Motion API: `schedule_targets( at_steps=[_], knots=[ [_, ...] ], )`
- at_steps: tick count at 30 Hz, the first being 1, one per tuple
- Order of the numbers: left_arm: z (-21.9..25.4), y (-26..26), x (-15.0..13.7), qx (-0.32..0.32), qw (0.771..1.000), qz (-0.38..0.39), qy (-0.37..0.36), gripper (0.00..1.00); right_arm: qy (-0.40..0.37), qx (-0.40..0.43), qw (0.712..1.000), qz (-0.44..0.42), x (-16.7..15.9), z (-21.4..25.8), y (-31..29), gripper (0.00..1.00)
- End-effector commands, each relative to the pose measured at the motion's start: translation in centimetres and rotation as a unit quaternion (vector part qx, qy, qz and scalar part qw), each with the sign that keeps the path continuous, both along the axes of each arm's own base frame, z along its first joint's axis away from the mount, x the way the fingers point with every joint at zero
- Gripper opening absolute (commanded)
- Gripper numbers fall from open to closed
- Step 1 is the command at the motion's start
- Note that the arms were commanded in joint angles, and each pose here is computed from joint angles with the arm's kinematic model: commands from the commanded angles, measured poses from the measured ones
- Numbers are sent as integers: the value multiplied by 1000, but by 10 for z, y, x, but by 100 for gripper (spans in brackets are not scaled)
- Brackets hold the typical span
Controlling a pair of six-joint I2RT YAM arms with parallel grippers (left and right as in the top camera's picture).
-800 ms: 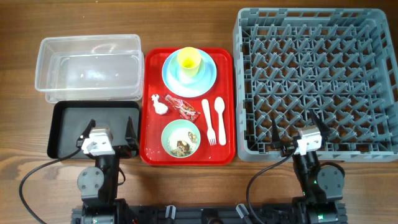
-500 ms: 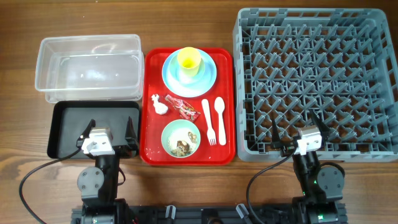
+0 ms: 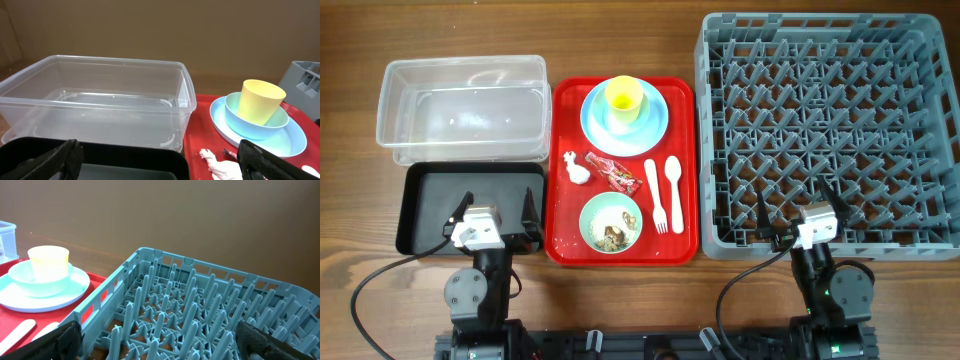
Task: Sort waste into correct bins and load items into the dishwasher rack
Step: 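Raise the left gripper from rest toward the red tray, then reach the left gripper to the white tissue and grasp it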
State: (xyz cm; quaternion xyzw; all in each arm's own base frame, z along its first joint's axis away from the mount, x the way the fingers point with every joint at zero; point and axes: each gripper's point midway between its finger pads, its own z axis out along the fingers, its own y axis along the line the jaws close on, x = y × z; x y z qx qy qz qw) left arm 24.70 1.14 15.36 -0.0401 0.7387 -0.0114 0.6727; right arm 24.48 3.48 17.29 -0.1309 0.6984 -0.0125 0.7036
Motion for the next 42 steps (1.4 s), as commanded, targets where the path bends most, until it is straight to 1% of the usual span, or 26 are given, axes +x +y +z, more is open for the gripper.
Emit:
schedule_targets(
  at_steps=[1, 23, 25, 26, 27, 29, 30, 31, 34, 35, 36, 38, 40, 42],
  knots=[
    [-1, -2, 0, 7, 1000, -6, -1, 100, -6, -2, 1000, 4, -1, 2, 1, 100],
    [-1, -2, 0, 7, 1000, -6, -1, 100, -6, -2, 1000, 4, -1, 2, 1, 100],
    [8, -2, 0, 8, 1000, -7, -19, 100, -6, -2, 1000, 4, 0, 2, 1, 100],
    [14, -4, 1, 9, 999, -15, -31, 100, -6, -2, 1000, 4, -1, 2, 1, 100],
    [14, -14, 1, 5, 999, -43, -32, 100, -6, -2, 1000, 4, -1, 2, 1, 100],
    [11, -48, -5, -5, 990, -141, -25, 100, -6, -2, 1000, 4, 0, 2, 1, 100],
    [10, -65, -10, -8, 981, -191, -24, 100, -6, -2, 1000, 4, -1, 3, 1, 100],
    [10, -72, -13, -11, 976, -215, -22, 100, -6, -2, 1000, 4, -1, 2, 1, 100],
    [12, -87, -20, -14, 965, -261, -25, 100, -6, -2, 1000, 4, -1, 2, 1, 100],
    [17, -92, -23, -41, 960, -276, -29, 100, -6, -2, 1000, 4, 0, 2, 1, 100],
    [22, -92, -23, -65, 959, -273, -27, 100, -6, -2, 1000, 4, 0, 2, 1, 100],
    [43, -92, -26, -107, 956, -272, -33, 100, -6, -2, 1000, 4, 0, 2, 1, 100],
    [66, -93, -29, -123, 954, -272, -39, 100, -6, -2, 1000, 4, -1, 2, 1, 100],
    [94, -93, -32, -139, 952, -270, -21, 100, -6, -2, 1000, 4, 0, 2, 1, 100]
  ],
)
